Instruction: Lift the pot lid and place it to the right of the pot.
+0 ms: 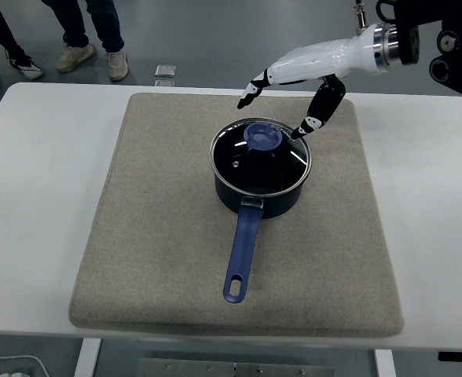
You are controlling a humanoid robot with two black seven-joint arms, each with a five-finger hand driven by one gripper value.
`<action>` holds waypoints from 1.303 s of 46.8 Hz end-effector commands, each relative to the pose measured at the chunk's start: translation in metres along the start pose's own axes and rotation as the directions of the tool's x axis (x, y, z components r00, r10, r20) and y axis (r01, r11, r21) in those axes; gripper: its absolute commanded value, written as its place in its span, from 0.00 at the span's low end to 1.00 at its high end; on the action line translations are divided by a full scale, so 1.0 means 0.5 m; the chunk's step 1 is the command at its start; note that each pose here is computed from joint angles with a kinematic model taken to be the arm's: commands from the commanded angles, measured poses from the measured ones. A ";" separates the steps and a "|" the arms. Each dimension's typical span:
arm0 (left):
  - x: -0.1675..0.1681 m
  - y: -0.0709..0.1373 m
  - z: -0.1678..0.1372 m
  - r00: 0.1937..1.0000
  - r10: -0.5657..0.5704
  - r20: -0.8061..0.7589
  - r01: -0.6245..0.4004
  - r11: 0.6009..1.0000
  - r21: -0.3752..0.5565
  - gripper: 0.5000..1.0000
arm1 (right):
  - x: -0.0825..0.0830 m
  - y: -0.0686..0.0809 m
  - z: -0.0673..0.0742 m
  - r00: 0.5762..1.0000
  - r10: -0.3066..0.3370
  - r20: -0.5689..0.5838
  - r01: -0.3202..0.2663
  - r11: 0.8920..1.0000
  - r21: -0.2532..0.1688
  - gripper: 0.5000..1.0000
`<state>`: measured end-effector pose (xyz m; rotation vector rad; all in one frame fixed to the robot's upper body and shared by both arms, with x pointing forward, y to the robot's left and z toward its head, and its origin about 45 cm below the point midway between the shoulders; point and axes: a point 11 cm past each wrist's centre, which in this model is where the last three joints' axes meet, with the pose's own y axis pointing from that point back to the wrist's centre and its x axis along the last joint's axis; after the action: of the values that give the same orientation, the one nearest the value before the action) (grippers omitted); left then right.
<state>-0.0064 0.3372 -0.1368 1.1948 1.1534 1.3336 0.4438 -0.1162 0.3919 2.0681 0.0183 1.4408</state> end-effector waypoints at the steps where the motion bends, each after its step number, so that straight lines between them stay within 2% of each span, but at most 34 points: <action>1: 0.000 0.000 0.000 1.000 -0.001 -0.001 0.001 1.000 0.000 1.00 | -0.002 -0.001 0.003 1.000 0.019 -0.007 -0.019 1.000 -0.001 0.77; 9: 0.001 0.000 0.000 1.000 0.001 0.000 -0.001 1.000 0.000 1.00 | -0.032 -0.026 0.002 1.000 0.027 -0.001 -0.027 0.999 0.020 0.77; 25: 0.000 0.000 0.000 1.000 -0.001 -0.001 0.001 1.000 0.000 1.00 | -0.065 -0.045 0.002 1.000 0.020 0.022 -0.021 0.999 0.036 0.77; 39: 0.001 0.000 0.000 1.000 0.001 0.000 -0.001 1.000 0.000 1.00 | -0.066 -0.051 0.004 0.999 0.041 0.009 -0.041 0.999 0.035 0.77; 61: 0.001 0.000 0.000 1.000 0.001 0.000 -0.001 1.000 0.000 1.00 | -0.087 -0.065 0.002 0.999 0.043 0.014 -0.044 0.998 0.047 0.74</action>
<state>-0.0065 0.3374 -0.1368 1.1949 1.1535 1.3343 0.4380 -0.1048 0.3417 2.1245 0.0021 1.4704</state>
